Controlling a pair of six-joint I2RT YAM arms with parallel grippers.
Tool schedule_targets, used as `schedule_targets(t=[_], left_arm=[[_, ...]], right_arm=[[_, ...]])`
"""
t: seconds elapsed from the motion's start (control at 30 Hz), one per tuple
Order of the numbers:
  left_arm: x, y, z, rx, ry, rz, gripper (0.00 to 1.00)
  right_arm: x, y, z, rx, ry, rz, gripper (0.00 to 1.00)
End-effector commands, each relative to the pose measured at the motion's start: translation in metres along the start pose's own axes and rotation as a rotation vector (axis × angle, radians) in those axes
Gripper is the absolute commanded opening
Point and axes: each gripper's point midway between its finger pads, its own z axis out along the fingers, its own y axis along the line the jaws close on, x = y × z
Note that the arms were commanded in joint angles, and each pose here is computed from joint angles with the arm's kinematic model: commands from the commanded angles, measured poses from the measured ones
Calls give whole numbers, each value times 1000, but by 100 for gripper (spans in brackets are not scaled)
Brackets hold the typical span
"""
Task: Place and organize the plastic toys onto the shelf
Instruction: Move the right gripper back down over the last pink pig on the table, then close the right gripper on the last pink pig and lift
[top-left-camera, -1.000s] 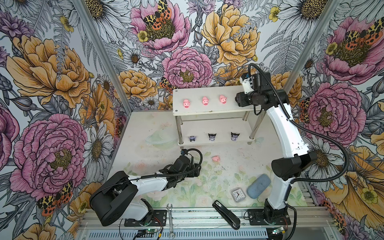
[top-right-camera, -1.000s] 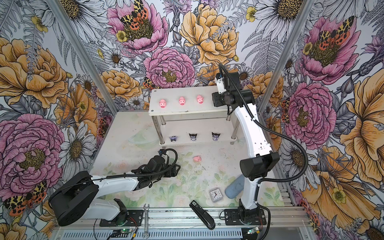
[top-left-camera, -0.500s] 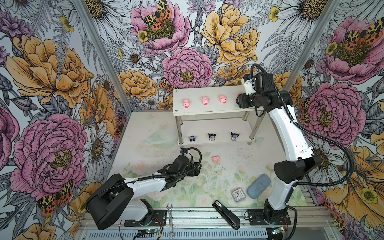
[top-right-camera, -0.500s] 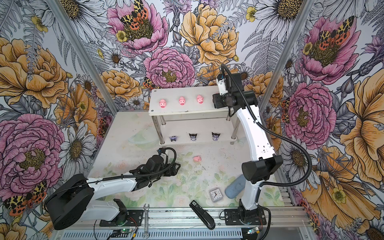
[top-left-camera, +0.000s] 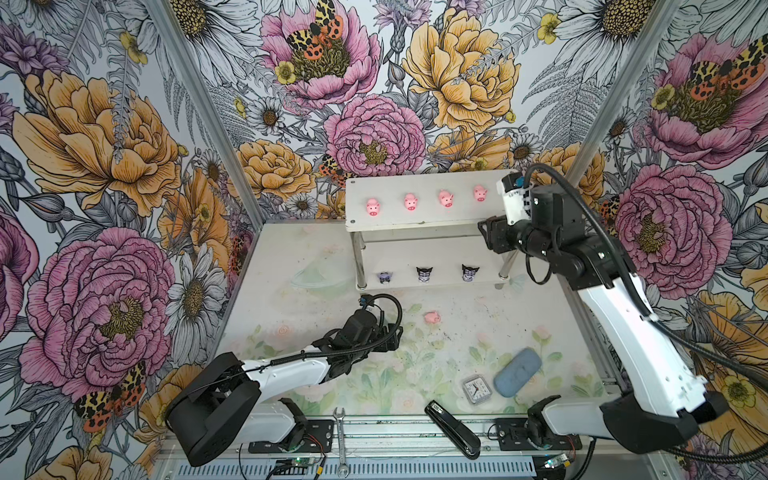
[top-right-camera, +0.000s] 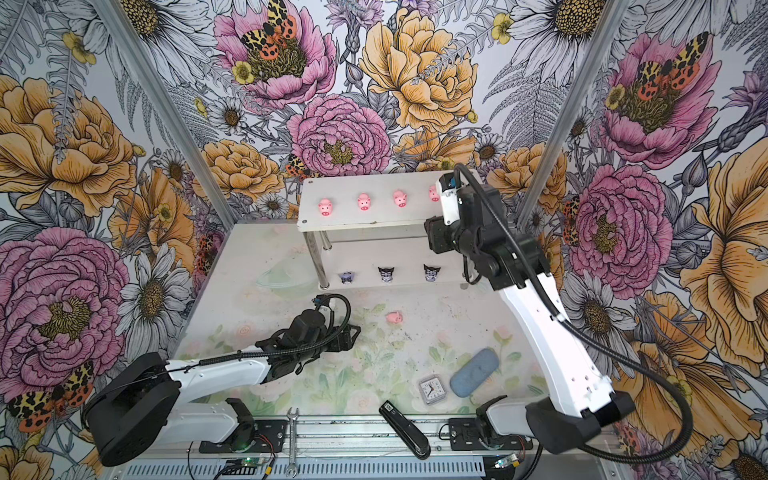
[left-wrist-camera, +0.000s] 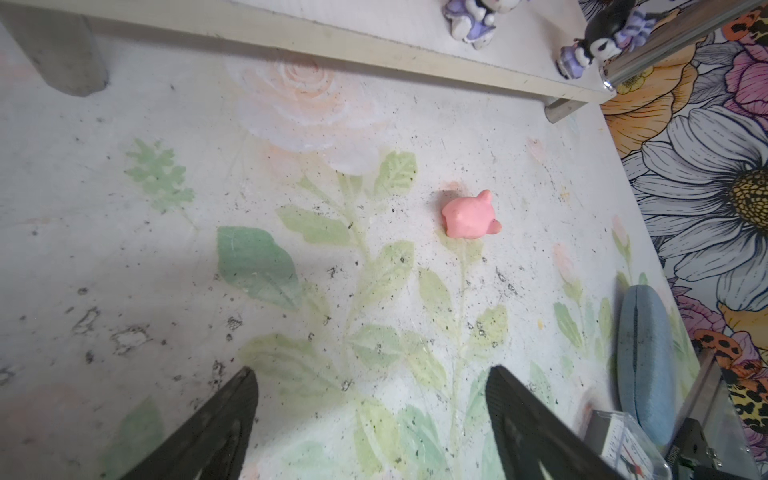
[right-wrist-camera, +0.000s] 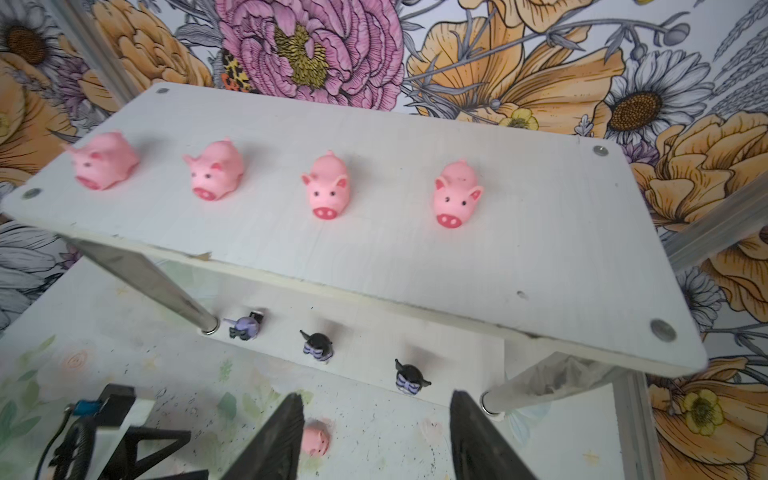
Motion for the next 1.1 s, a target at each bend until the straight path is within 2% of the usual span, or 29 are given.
schedule_targets(t=[0.0, 0.1, 0.3, 0.37, 0.43, 0.5, 0.6, 0.67, 1.07], left_arm=[[-14, 0, -9, -14, -52, 21, 88], [-17, 4, -15, -32, -70, 25, 88], [-22, 10, -21, -48, -90, 21, 89], [-22, 9, -21, -43, -88, 18, 89], [-21, 7, -20, -35, -85, 14, 88], [-19, 7, -21, -34, -82, 13, 88], [-15, 9, -21, -35, -77, 8, 88], [-13, 11, -22, -41, -77, 4, 88], [-14, 19, -19, -61, -78, 5, 89]], right_arm=[[31, 19, -14, -11, -16, 23, 57], [85, 42, -9, -69, 63, 37, 56], [212, 78, 41, -137, 316, 73, 51], [245, 85, 61, -155, 359, 114, 46], [265, 90, 76, -173, 360, 131, 45], [280, 92, 90, -175, 358, 112, 49], [297, 93, 109, -157, 386, 39, 61], [306, 92, 123, -148, 409, 5, 65], [316, 76, 187, -156, 428, 46, 66]])
